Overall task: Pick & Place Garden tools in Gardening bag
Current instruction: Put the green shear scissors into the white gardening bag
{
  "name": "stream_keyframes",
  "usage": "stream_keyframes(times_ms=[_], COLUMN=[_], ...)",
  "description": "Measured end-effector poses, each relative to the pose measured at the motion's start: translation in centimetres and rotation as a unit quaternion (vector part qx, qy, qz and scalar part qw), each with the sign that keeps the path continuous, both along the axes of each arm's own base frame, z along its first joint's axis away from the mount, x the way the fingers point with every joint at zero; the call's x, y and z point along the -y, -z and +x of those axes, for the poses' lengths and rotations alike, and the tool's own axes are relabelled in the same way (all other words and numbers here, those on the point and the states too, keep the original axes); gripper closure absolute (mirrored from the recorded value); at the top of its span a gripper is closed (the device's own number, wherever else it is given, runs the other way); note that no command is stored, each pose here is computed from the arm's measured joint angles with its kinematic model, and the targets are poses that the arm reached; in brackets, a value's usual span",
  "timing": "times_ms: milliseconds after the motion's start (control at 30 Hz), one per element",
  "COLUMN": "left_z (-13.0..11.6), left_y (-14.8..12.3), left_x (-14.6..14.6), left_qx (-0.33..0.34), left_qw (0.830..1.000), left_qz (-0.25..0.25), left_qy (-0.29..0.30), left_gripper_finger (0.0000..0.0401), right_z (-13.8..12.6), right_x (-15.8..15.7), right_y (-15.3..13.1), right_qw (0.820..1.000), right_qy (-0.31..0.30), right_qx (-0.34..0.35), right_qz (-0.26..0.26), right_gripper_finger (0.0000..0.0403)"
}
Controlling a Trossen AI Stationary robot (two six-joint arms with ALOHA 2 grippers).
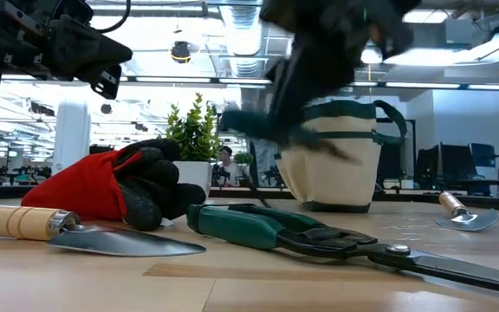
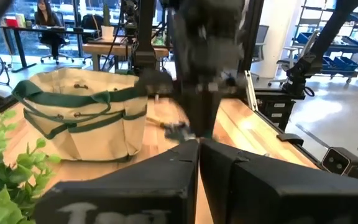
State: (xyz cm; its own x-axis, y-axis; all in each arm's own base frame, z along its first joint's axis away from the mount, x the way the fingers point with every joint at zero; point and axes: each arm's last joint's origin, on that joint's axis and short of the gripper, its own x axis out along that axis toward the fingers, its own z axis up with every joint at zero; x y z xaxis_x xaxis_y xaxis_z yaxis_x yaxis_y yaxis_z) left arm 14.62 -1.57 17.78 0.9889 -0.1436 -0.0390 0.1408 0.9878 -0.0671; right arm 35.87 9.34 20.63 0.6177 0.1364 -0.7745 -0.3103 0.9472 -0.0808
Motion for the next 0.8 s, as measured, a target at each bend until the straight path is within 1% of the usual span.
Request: stream_keyframes(times_ms=[133,200,333,433,533,600,667,800], left_z=[0.0,0.0,0.0,0.0,0.0,0.0,0.0,0.0], left_y=[0.0,0.0,-0.1,0.0,-0.1,-0.1,-0.1,-0.1], left_x=[0.0,0.0,0.0,0.0,0.0,0.0,0.0,0.0], left_qx=[0.001,0.002,0.003,0.002,0.004,0.004,0.005,0.005], left_qw=[1.0,1.0,1.0,1.0,1.0,1.0,1.0,1.0], left_qz=[0.0,0.0,-0.001,0.0,-0.001,-0.001,-0.001,-0.001], left_qy=[0.002,0.003,0.003,0.003,0.004,0.004,0.004,0.004], left_gripper_finger=[0.0398,0.0398,0.0398,0.0398,0.0398,0.0398,0.0398,0.0398], right_z=[-1.3,-2.0,-3.6,-4.7,-5.3,-5.4,-5.5,-5.7], right_x=[0.6,0.9,1.5,2.2,2.7,3.1,3.4,3.7], right_y=[-4.4,-6.4,-10.0,-11.9,-12.8,-13.0,-13.0,-12.3], right_qw=[0.997,0.994,0.982,0.969,0.952,0.936,0.921,0.893], right_qy=[0.012,0.022,0.06,0.109,0.182,0.239,0.285,0.357], right_qx=[0.068,0.105,0.18,0.22,0.246,0.258,0.265,0.274], right_qz=[0.021,0.021,0.01,-0.012,-0.021,-0.027,-0.03,-0.03], right_gripper_finger=[0.0366,0.0366,0.0366,0.0366,0.0366,0.0366,0.0366,0.0366])
